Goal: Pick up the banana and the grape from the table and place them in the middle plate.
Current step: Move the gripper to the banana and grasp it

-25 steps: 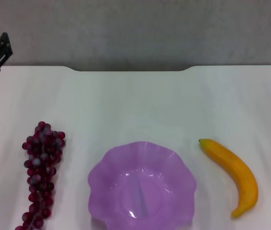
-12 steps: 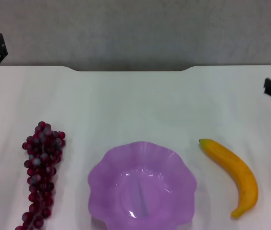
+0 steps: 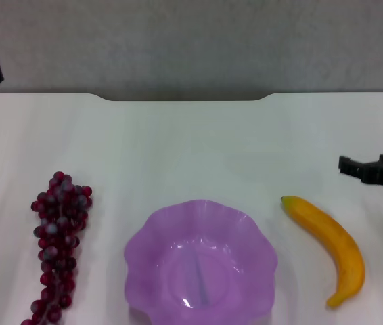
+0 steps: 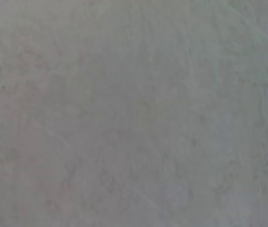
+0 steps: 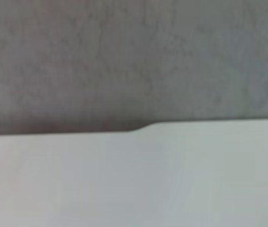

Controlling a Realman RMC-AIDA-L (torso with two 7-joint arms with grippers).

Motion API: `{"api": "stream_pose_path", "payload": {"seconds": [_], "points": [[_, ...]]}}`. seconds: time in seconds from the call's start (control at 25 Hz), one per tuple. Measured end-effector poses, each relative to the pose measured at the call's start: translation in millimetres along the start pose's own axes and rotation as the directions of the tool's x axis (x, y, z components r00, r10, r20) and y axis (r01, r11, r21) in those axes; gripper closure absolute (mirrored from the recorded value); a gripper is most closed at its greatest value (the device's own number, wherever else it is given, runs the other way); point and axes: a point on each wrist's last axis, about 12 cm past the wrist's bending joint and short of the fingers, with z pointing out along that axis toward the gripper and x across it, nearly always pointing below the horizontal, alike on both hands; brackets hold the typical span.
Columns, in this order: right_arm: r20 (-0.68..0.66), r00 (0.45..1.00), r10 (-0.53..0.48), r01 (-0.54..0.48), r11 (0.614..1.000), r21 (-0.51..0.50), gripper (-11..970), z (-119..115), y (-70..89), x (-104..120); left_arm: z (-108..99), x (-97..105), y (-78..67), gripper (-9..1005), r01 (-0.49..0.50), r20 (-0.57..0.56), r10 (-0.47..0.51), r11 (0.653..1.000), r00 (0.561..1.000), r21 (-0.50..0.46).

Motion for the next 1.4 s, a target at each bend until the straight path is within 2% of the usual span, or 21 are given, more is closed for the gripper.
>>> {"api": "stream_pose_path", "payload": {"seconds": [0.36,0.64,0.96,1.24,1.4], "points": [[-0.137,0.991,-0.006,-0.002,0.998,-0.056,102,9.6,11.6,6.1,-0.7,-0.2,2.2,123,-0.001,0.0,0.001,1.0,1.0,-0.007],[-0.264,0.964,0.009,-0.02,0.999,-0.04,102,32.6,9.4,22.2,-0.6,-0.4,2.6,124,-0.001,0.001,0.001,1.0,1.0,-0.008],[-0.324,0.946,-0.019,0.003,0.999,-0.049,103,45.1,14.4,24.4,-0.1,-0.8,2.1,124,-0.002,0.002,0.002,1.0,1.0,-0.007],[-0.319,0.945,-0.074,0.048,0.995,-0.087,103,48.1,27.3,19.7,0.3,-0.4,1.4,125,-0.002,0.001,0.002,1.0,1.0,-0.004],[-0.347,0.935,-0.075,0.048,0.995,-0.084,102,51.5,27.0,23.5,0.4,-0.7,1.3,125,-0.001,0.002,0.001,1.0,1.0,-0.004]]}}
